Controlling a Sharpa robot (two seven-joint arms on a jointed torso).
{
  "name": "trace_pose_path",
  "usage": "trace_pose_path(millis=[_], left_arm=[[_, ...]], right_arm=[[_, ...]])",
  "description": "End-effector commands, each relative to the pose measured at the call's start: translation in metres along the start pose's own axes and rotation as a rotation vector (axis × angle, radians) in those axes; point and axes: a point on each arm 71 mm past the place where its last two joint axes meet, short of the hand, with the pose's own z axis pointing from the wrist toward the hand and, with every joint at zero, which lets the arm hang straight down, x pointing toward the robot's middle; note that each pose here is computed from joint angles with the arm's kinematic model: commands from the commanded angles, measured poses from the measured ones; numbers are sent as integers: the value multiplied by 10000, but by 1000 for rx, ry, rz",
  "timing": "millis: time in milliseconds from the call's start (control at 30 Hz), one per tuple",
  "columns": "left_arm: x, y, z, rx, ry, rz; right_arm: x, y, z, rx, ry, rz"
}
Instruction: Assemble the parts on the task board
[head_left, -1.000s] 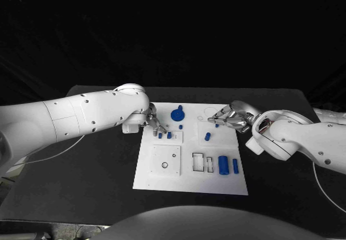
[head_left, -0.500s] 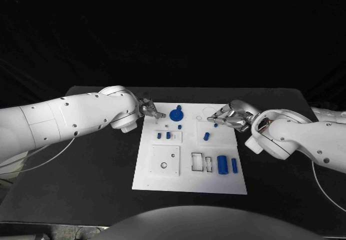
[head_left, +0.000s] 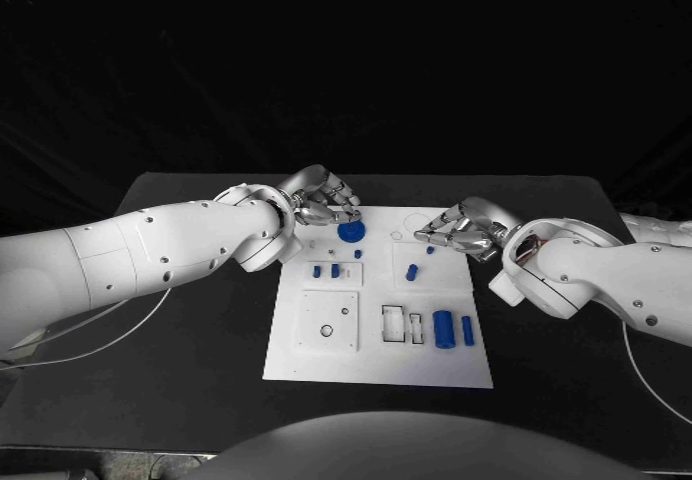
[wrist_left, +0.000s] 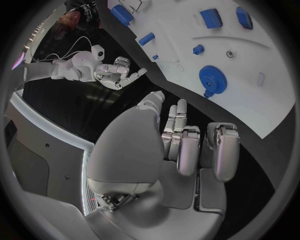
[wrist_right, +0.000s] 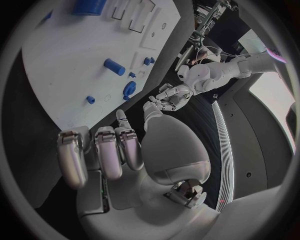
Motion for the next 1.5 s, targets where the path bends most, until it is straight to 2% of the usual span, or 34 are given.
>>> trace_pose_path(millis=[33,167,367,533,1133,1500], left_arm=[[115,-107,35,158,73,141],[224,-117,82,181,138,291],[317,-134,132,212,197,488],[362,-130,152,210,239,566],[425,-100,197,156,314,631],[472,-114,226,142,318,642]], right_arm=[[-3,9,0,-21,-10,3],[1,8,-2,-20,-10,4],[5,6,-1,-17,-6,3],[11,5,-2,-14,1,2],[20,5,-4,-9,9,0],[30,12,1,-10,15,0]])
